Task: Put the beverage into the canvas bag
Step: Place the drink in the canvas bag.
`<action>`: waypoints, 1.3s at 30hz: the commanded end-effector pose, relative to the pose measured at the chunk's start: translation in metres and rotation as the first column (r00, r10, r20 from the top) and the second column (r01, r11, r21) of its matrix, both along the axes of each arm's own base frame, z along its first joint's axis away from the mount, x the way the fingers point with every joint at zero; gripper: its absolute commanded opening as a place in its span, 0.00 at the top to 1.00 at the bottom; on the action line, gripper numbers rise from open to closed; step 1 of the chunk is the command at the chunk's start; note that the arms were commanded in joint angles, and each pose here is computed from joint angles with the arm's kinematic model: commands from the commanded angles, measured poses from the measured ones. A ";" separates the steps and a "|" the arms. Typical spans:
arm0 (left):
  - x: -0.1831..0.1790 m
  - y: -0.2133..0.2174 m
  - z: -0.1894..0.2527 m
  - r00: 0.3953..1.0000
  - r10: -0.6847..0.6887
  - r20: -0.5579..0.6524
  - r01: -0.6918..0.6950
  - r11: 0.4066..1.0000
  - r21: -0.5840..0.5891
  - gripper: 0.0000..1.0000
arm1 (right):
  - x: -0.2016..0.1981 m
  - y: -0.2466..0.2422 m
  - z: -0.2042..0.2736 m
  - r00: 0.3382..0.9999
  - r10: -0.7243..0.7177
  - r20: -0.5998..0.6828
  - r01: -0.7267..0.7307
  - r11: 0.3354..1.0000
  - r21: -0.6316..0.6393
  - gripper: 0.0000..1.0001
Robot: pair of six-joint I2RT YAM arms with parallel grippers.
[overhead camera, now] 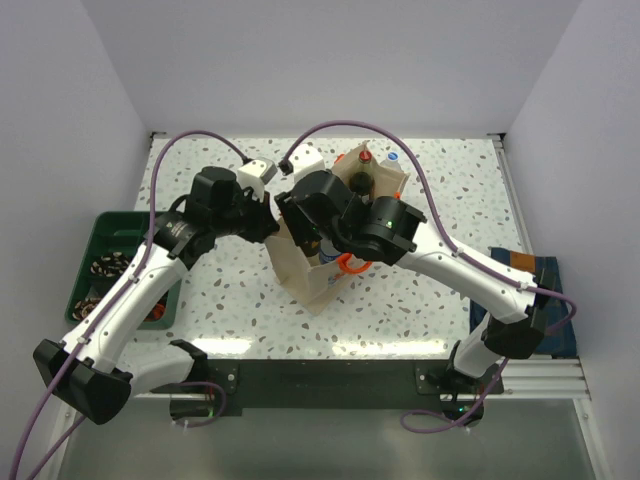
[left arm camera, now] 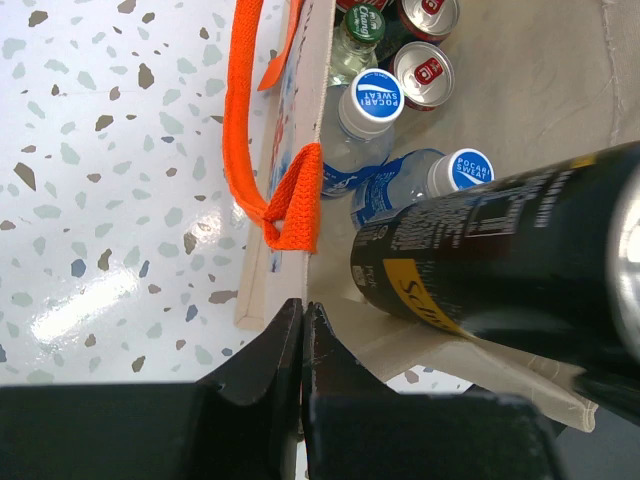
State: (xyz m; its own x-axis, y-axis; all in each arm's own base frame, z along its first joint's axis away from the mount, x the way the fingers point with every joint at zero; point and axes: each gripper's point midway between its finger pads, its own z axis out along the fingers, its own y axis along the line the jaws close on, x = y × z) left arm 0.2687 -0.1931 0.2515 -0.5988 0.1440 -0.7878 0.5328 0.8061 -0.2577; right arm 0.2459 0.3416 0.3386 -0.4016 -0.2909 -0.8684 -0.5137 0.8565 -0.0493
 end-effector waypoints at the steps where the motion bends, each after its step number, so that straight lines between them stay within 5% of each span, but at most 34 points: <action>1: -0.011 -0.003 0.034 0.997 -0.032 0.077 0.037 0.997 -0.062 1.00 | 0.008 0.011 0.031 0.998 -0.021 0.053 0.011 0.982 0.189 1.00; 19: -0.022 -0.007 0.031 0.993 -0.094 0.073 0.100 0.993 -0.071 1.00 | 0.045 0.009 0.001 0.993 -0.107 0.044 0.088 0.948 0.307 1.00; 39: -0.012 -0.010 0.031 0.992 -0.090 0.085 0.095 0.994 -0.062 0.98 | 0.040 0.024 -0.054 0.999 -0.017 -0.033 0.023 0.979 0.202 1.00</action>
State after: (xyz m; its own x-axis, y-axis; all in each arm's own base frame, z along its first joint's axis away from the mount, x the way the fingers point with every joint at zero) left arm 0.2574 -0.1958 0.2529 -0.5980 0.1595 -0.7855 0.5677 0.7761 -0.2745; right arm 0.2792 0.3519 0.2564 -0.4882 -0.2000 -0.8495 -0.4814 0.8736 0.0710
